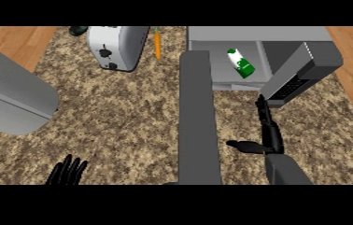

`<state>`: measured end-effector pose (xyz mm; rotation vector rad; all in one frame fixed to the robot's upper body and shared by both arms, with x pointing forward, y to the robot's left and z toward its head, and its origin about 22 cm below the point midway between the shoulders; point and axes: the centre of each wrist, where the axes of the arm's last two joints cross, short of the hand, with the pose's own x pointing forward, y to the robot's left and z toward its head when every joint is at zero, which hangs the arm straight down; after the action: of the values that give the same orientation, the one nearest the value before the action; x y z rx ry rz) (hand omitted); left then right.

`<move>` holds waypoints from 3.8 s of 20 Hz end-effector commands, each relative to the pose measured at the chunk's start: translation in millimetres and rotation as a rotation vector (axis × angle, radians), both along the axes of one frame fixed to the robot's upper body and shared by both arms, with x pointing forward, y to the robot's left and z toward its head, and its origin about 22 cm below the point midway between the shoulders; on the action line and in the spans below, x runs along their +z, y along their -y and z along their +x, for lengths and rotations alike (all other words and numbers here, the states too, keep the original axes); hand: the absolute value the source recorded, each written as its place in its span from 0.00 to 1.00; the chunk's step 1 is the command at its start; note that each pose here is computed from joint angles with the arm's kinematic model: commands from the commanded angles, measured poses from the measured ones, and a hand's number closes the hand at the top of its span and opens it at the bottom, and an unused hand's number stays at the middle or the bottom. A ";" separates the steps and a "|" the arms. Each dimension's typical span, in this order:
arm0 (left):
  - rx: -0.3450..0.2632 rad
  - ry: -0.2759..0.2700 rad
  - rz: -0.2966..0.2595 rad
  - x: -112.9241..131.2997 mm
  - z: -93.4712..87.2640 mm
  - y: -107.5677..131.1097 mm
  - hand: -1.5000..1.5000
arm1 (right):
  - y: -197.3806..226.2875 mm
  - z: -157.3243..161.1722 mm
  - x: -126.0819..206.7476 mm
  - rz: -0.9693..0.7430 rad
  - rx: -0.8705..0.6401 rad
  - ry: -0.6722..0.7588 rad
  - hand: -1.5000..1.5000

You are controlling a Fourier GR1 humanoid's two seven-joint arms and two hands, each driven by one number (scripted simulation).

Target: Pick up the milk, place it into the microwave and close the microwave

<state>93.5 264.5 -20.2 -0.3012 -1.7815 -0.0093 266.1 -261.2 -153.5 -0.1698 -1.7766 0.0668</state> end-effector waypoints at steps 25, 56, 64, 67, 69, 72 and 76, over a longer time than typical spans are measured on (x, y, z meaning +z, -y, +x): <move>-0.272 0.021 0.289 -24.6 130.3 108.3 1.00 | 164.2 -136.7 23.0 0.073 -0.192 0.095 0.00; -0.632 -0.014 0.424 -30.2 135.0 247.6 0.00 | 153.6 -75.1 75.8 0.150 0.099 0.206 0.00; -0.529 0.017 0.431 -0.4 162.2 261.4 1.00 | 152.2 -49.3 104.6 0.129 0.172 0.223 0.00; -0.486 0.105 0.425 13.7 174.3 266.6 1.00 | 145.4 -45.3 108.0 0.130 0.221 0.218 0.00; -0.467 0.129 0.422 24.8 181.8 270.9 1.00 | 143.1 -35.4 118.4 0.115 0.247 0.233 0.00; -0.415 0.129 0.427 33.8 195.1 272.2 1.00 | 147.3 -32.4 127.6 0.089 0.271 0.232 0.00; -0.387 0.152 0.428 51.3 210.5 277.6 1.00 | 145.4 -16.2 145.8 0.095 0.278 0.277 0.00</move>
<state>295.1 1.9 8.0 -0.3158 -1.7382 -0.7183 238.6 -407.3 -20.6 0.0722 -2.0096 0.1464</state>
